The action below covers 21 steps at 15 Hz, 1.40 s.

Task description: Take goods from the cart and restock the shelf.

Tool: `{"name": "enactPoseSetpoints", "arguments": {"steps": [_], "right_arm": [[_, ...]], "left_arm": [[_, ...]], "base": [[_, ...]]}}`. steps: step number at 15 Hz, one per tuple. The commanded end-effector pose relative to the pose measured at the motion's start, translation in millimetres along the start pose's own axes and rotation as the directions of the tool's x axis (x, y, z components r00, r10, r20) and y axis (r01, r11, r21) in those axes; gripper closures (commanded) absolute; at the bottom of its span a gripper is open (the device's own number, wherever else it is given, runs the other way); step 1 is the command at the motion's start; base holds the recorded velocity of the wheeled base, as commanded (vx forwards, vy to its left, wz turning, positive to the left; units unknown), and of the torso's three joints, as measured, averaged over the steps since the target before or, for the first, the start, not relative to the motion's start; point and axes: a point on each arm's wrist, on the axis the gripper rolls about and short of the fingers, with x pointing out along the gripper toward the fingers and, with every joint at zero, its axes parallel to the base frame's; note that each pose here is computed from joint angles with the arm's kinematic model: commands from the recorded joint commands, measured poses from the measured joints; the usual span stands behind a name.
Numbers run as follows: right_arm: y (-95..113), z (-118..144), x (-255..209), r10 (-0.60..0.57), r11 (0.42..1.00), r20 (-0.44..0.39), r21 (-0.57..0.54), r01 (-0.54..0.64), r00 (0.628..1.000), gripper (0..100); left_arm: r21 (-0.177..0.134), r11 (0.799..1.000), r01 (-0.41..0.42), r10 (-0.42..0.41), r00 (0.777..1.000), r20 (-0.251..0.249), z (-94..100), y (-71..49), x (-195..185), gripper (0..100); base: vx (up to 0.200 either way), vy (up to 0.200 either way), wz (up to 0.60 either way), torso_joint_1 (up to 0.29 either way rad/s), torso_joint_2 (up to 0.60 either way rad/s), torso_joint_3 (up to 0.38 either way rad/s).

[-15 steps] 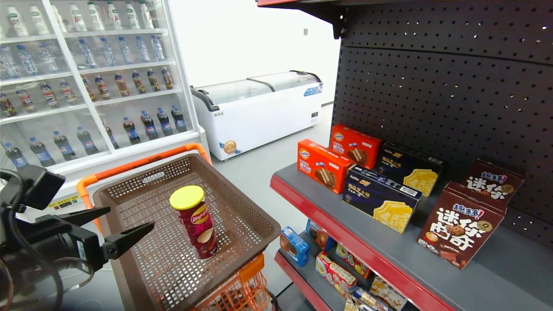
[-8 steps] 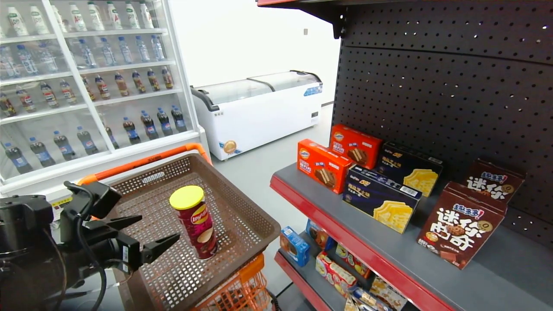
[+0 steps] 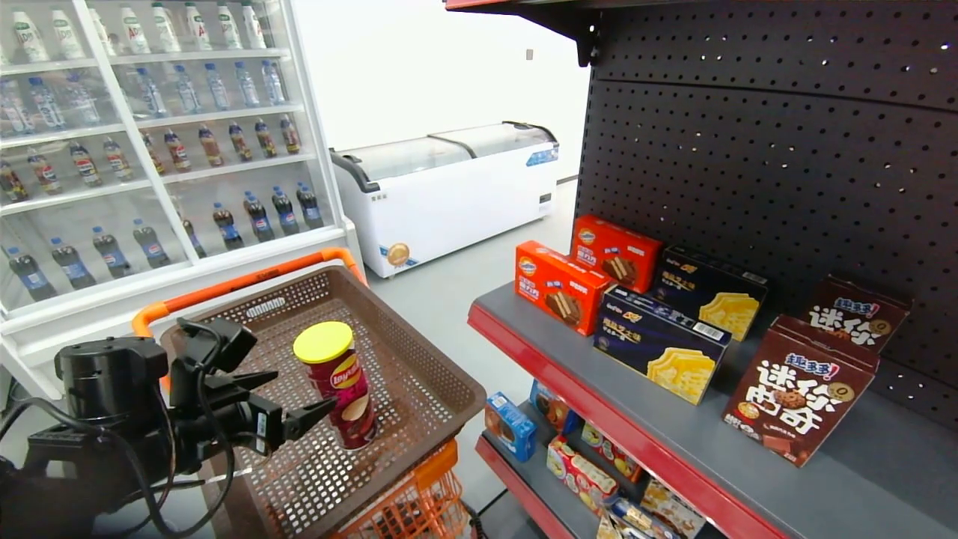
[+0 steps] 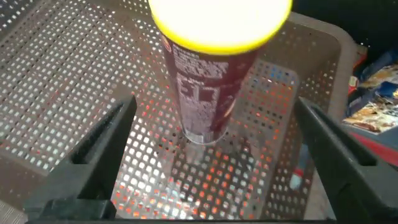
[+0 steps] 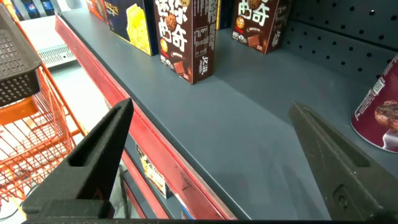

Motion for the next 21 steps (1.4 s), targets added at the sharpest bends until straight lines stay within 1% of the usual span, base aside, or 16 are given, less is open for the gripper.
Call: {"name": "enactPoseSetpoints", "arguments": {"steps": [1, 4, 5, 7, 8, 10, 11, 13, 15, 17, 18, 19, 21], "right_arm": [[0.0, 0.2, 0.1, 0.001, 1.0, 0.0, 0.0, -0.001, 1.0, 0], [0.0, 0.0, 0.1, 0.001, 1.0, -0.002, 0.0, -0.001, 1.0, 0], [0.0, 0.0, 0.1, 0.001, 1.0, -0.002, 0.0, -0.001, 1.0, 0], [0.0, 0.0, 0.1, 0.0, 1.0, -0.002, 0.0, 0.0, 1.0, 0], [0.0, 0.0, 0.1, 0.001, 1.0, -0.002, 0.0, -0.001, 1.0, 0], [0.0, 0.0, 0.1, 0.001, 1.0, -0.002, 0.0, -0.001, 1.0, 0], [0.0, 0.0, 0.1, 0.0, 1.0, -0.002, 0.0, 0.0, 1.0, 0], [0.0, 0.0, 0.1, 0.0, 1.0, -0.002, 0.0, 0.0, 1.0, 0], [0.0, 0.0, 0.1, 0.001, 1.0, -0.002, 0.0, -0.001, 1.0, 0], [0.0, 0.0, 0.1, 0.001, 1.0, -0.002, 0.0, -0.001, 1.0, 0], [0.0, 0.2, 0.1, 0.0, 1.0, 0.0, 0.0, 0.0, 1.0, 0], [0.0, 0.0, 0.1, 0.001, 1.0, -0.002, 0.0, -0.001, 1.0, 0], [0.0, 0.0, 0.1, 0.0, 1.0, -0.002, 0.0, 0.0, 1.0, 0]], "left_arm": [[-0.012, 1.0, 0.006, -0.006, 0.999, -0.031, -10.2, 6.5, 20.6, 0], [0.002, 1.0, 0.009, -0.009, 1.0, 0.001, -11.9, 10.0, 36.5, 0], [0.007, 1.0, 0.019, -0.019, 1.0, 0.006, -12.4, 8.9, 41.5, 0], [0.005, 1.0, 0.026, -0.026, 1.0, -0.007, -15.8, 8.0, 45.8, 0], [0.007, 0.999, 0.039, -0.039, 0.999, -0.016, -17.7, 5.5, 50.1, 0], [0.014, 0.999, 0.044, -0.044, 0.999, -0.007, -15.4, 5.4, 57.3, 0], [0.027, 0.999, 0.045, -0.045, 0.999, 0.005, -12.8, 7.2, 63.3, 0], [0.037, 0.999, 0.04, -0.041, 0.999, 0.027, -7.5, 10.7, 71.4, 0], [0.042, 0.998, 0.038, -0.04, 0.999, 0.036, -6.3, 13.5, 79.2, 0], [0.04, 0.998, 0.042, -0.044, 0.999, 0.029, -9.1, 13.6, 82.1, 0], [0.043, 0.998, 0.044, -0.045, 0.998, 0.037, -7.4, 13.7, 86.4, 100], [0.049, 0.997, 0.054, -0.056, 0.998, 0.041, -6.3, 10.2, 90.2, 100], [0.047, 0.997, 0.054, -0.056, 0.997, 0.05, -3.6, 9.5, 91.9, 100]], "base": [[0.0, 0.0, 0.0, 0.0, 0.0, 0.0], [0.0, 0.0, 0.0, 0.0, 0.0, 0.0], [0.0, 0.0, 0.0, 0.0, 0.0, 0.0], [0.0, 0.0, 0.0, 0.0, 0.0, 0.0], [0.0, 0.0, 0.0, 0.0, 0.0, 0.0], [0.0, 0.0, 0.0, 0.0, 0.0, 0.0], [0.0, 0.0, 0.0, 0.0, 0.0, 0.0], [0.0, 0.0, 0.0, 0.0, 0.0, 0.0], [0.0, 0.0, 0.0, 0.0, 0.0, 0.0], [0.0, 0.0, 0.0, 0.0, 0.0, 0.0], [0.0, 0.0, 0.0, 0.0, 0.0, 0.0], [0.0, 0.0, 0.0, 0.0, 0.0, 0.0], [0.0, 0.0, 0.0, 0.0, 0.0, 0.0]]}}
